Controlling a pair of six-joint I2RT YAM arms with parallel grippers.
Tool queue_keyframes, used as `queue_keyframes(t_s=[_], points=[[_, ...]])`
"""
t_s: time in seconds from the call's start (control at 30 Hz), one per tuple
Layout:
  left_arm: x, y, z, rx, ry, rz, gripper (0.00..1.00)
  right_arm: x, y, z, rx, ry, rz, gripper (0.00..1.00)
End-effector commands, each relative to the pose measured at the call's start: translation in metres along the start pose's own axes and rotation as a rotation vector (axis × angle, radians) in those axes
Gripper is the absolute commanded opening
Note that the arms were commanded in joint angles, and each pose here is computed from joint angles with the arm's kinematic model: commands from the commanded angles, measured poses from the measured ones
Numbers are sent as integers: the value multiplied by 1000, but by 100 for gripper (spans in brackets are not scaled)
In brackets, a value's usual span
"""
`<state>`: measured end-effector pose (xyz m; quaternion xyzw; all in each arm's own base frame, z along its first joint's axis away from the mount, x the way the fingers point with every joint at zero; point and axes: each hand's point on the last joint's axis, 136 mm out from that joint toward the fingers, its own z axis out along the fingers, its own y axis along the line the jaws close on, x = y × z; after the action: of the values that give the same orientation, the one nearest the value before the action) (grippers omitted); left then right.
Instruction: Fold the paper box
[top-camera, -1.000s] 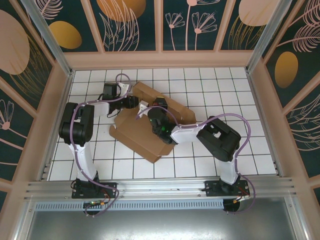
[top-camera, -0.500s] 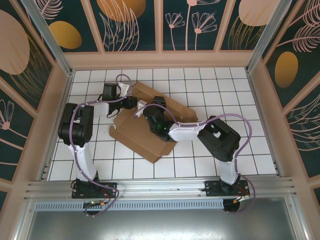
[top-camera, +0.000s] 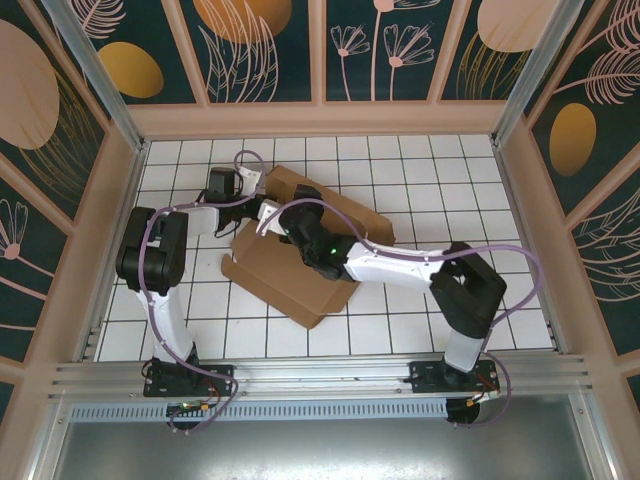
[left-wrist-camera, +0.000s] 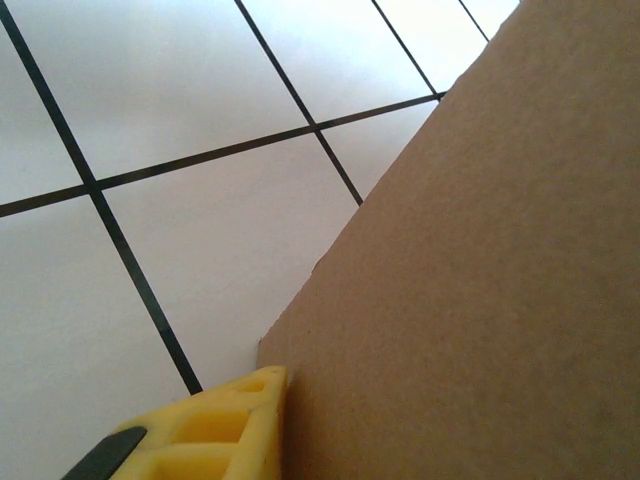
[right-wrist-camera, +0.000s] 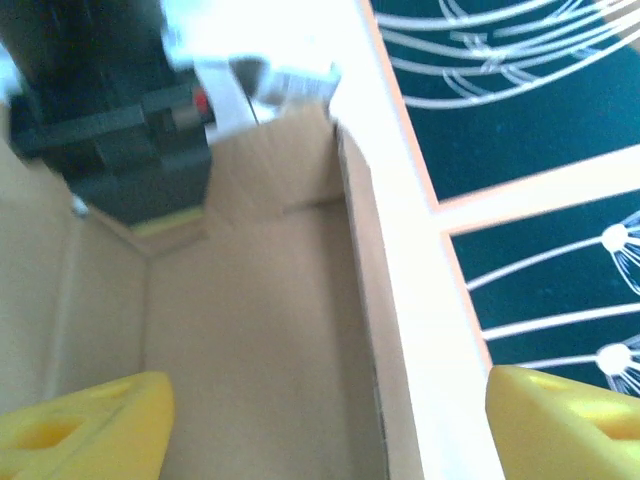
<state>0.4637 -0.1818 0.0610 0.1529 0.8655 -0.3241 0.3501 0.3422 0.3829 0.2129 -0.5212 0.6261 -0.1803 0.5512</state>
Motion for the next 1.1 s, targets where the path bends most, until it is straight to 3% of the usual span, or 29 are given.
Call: queue_keyframes(t_s=[0.0, 0.13, 0.23, 0.33, 0.47, 0.63, 1.0, 1.07], points=[[-8, -14, -5, 43, -34, 22, 24, -45, -32, -26, -67, -173, 270, 83], [-10, -21, -5, 48, -75, 49, 25, -48, -77, -24, -112, -226, 614, 83], [-14, -32, -5, 49, -108, 80, 25, -22, -109, -2, -143, -147, 897, 82], [-22, -44, -7, 41, -152, 120, 25, 4, -125, 24, -282, -55, 1186, 82], [-17, -53, -8, 32, -174, 122, 25, 20, -130, 39, -481, -46, 1444, 82], [-16, -54, 2, 42, -165, 103, 25, 30, -96, 55, -711, 45, 1502, 83], [4, -43, 16, 20, -105, 76, 26, 45, -44, 95, -848, 182, 1467, 80], [-8, -44, 17, 25, -122, 82, 26, 48, -34, 99, -870, 198, 1449, 79]])
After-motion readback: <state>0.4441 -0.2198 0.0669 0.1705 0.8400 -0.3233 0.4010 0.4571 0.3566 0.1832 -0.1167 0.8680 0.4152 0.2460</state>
